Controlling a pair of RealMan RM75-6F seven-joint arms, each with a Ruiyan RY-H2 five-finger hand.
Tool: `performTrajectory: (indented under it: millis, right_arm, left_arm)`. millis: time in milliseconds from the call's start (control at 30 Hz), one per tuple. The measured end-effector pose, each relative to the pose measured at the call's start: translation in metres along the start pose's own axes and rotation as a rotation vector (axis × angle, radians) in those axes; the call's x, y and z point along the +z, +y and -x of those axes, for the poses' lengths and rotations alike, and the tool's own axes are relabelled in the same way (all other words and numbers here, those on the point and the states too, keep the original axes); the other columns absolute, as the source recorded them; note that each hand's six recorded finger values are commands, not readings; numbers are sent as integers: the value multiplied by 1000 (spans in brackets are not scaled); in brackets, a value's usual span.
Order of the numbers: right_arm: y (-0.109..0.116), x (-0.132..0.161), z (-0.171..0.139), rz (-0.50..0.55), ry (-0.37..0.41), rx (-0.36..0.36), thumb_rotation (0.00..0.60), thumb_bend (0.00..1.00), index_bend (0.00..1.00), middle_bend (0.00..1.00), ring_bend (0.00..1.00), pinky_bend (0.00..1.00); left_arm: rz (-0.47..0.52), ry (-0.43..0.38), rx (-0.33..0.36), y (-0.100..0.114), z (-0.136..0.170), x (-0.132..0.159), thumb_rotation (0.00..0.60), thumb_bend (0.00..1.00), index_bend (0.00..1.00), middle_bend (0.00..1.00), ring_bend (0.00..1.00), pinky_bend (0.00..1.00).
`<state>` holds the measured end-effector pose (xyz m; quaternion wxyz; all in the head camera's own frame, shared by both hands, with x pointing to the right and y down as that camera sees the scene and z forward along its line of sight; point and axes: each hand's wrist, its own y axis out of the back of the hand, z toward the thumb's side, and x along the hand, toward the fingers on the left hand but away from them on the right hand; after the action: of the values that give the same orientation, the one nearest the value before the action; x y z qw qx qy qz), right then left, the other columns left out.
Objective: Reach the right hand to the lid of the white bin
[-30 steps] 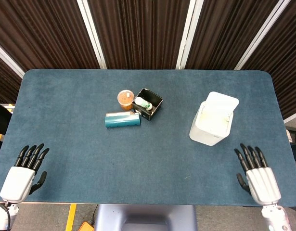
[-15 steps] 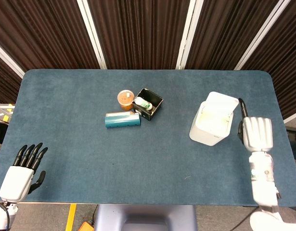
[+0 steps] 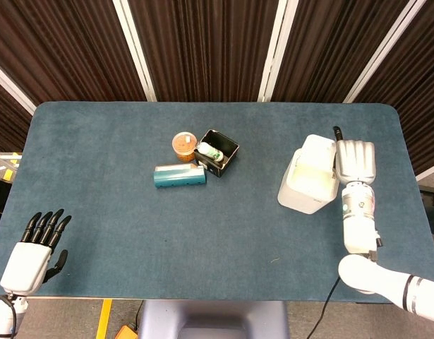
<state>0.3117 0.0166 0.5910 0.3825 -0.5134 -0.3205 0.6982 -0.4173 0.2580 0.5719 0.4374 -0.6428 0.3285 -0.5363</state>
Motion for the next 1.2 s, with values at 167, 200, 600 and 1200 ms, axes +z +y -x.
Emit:
performTrajectory:
  millis: [167,200,600,1200]
  right_arm:
    - [-15,1,4,5,3,41,600,854,329,1000,1000,1000]
    - [-17,1,4,8,7,46,600,855,341,1000,1000,1000]
    - [-21,-4,-30,17,148,16,600,855,364,1000,1000,1000]
    - [-89,-18,-97,-143,295,81,600,854,307,1000,1000,1000]
  left_arm:
    - [-1,-4,3,0,1,1,600,476,0,0,0,0]
    - [1,-4,3,0,1,1,600,475,0,0,0,0]
    - [-4,-8,3,-1,2,3,600,476,0,0,0,0]
    - [-2,-9,8,1,3,3,600,475,0,0,0,0]
